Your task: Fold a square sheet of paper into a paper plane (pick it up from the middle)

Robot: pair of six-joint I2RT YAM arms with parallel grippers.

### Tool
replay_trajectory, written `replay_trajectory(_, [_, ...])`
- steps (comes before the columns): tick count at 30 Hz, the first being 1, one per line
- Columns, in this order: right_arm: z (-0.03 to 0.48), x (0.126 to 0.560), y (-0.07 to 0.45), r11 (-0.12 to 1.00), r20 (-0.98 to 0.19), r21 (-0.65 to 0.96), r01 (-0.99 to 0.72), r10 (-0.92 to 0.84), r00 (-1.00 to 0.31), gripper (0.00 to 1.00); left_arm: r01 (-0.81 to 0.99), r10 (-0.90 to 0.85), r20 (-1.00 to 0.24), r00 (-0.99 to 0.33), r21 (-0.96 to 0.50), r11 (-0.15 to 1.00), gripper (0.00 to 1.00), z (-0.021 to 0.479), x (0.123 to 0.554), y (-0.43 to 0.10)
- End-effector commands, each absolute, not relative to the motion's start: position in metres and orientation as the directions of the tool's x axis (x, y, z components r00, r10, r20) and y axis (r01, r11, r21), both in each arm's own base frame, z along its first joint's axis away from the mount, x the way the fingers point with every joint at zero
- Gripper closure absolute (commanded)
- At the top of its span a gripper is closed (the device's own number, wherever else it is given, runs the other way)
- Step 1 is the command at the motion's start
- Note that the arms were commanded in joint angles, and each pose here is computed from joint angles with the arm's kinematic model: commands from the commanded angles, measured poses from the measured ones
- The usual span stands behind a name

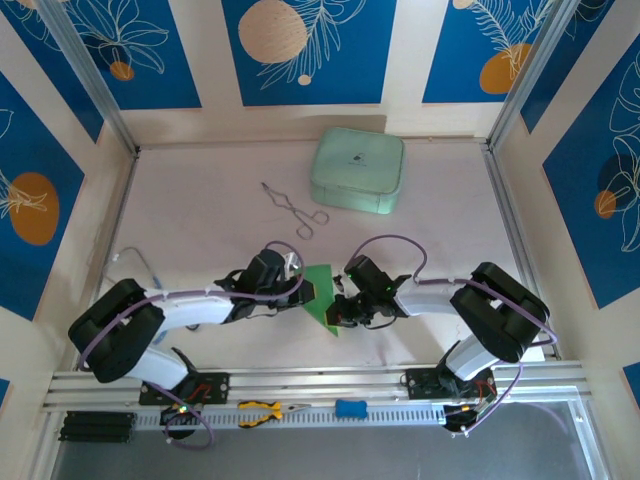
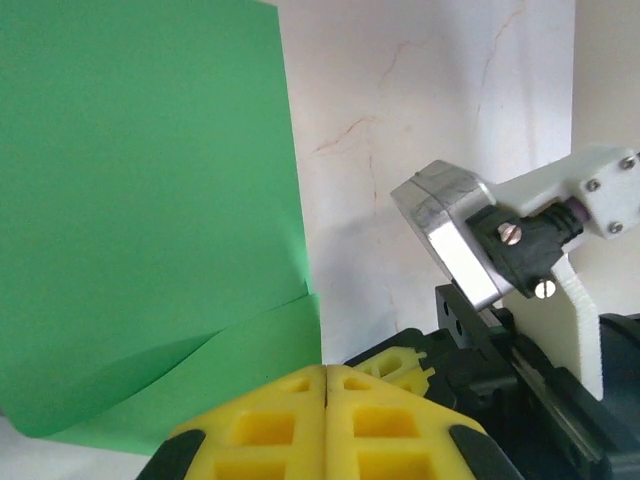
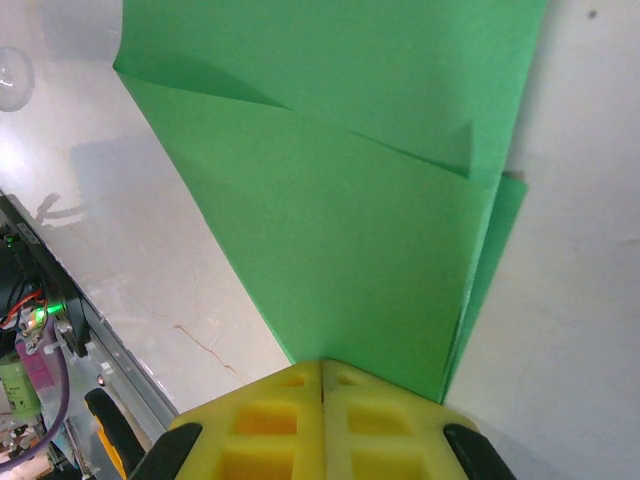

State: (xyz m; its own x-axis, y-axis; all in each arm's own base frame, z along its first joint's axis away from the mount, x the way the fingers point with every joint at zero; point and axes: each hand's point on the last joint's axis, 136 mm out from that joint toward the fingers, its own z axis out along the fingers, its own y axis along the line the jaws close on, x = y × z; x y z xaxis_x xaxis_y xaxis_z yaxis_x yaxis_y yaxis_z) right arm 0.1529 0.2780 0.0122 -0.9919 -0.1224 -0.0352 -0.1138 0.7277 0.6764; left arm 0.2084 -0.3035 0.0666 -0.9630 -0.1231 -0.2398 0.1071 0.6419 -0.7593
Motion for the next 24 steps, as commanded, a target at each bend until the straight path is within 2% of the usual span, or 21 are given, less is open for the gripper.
replay_trajectory(1, [-0.015, 0.137, 0.25, 0.813, 0.065, 0.582, -0.028, -0.08, -0.995, 0.96, 0.082, -0.103, -0.201, -0.974, -0.739, 0.669, 1.0, 0.05, 0.196, -0.304])
replay_trajectory(6, [-0.014, 0.139, 0.248, 0.81, 0.062, 0.586, -0.022, -0.072, -0.995, 0.96, 0.083, -0.084, -0.181, -0.98, -0.753, 0.653, 1.0, 0.038, 0.192, -0.317])
replay_trajectory(15, [-0.019, 0.136, 0.245, 0.82, 0.077, 0.572, -0.017, -0.075, -0.994, 0.97, 0.019, -0.128, -0.176, -0.976, -0.654, 0.757, 1.0, -0.007, 0.194, -0.282])
replay_trajectory(24, [-0.023, 0.134, 0.243, 0.829, 0.091, 0.56, -0.013, -0.077, -0.993, 0.98, 0.003, -0.151, -0.198, -0.969, -0.616, 0.788, 1.0, -0.006, 0.212, -0.264])
